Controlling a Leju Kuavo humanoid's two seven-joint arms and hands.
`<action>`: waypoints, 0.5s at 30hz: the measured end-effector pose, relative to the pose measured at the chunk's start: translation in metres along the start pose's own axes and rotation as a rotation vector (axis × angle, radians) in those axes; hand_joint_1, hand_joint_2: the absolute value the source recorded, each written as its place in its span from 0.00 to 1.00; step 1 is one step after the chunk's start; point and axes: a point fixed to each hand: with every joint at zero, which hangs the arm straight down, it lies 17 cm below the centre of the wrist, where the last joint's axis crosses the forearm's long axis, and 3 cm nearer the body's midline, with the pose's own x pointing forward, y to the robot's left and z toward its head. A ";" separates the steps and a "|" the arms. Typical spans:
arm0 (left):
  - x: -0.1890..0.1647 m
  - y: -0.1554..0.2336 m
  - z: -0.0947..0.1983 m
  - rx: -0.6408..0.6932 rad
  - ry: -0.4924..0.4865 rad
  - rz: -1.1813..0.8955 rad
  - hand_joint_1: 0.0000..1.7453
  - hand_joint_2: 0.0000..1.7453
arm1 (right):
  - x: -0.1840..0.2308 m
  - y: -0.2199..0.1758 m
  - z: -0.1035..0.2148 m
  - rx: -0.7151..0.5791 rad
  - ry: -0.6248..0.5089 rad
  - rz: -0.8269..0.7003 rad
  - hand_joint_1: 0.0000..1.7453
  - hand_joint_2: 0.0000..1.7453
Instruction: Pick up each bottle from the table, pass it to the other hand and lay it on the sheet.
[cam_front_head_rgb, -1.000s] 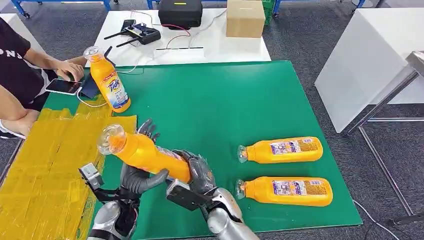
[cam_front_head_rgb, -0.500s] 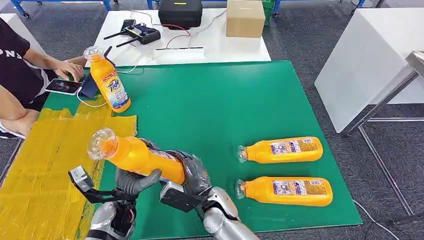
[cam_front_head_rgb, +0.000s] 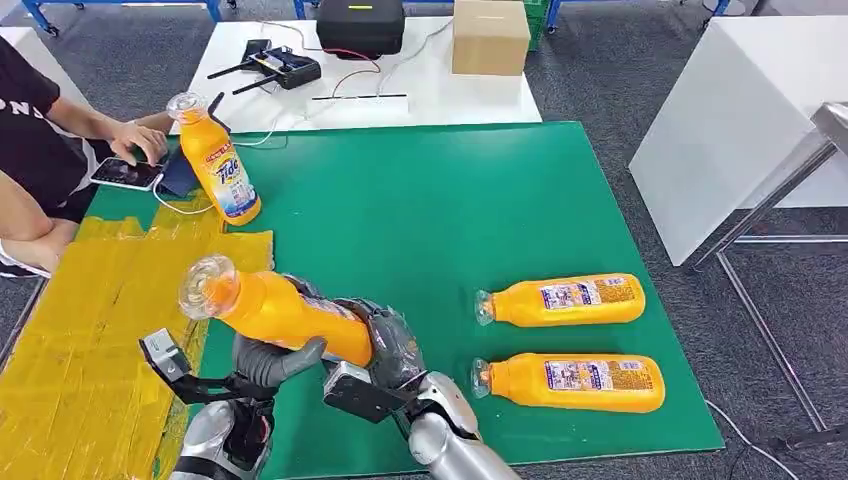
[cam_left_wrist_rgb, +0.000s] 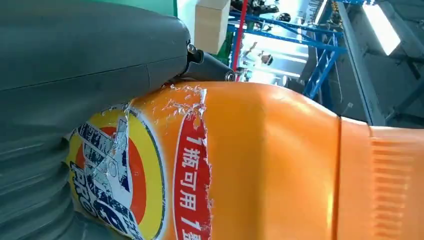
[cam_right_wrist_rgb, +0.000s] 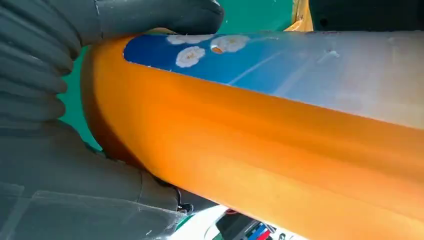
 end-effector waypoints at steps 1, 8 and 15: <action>0.000 0.000 0.000 0.000 0.000 0.000 1.00 1.00 | 0.000 0.000 0.000 0.000 0.000 0.000 1.00 1.00; -0.001 0.000 -0.007 0.005 0.011 -0.082 1.00 1.00 | -0.001 -0.004 -0.001 -0.006 0.001 -0.001 0.00 1.00; 0.027 0.036 -0.046 0.120 -0.010 -0.492 1.00 1.00 | 0.012 -0.033 -0.003 -0.083 -0.030 -0.029 0.00 1.00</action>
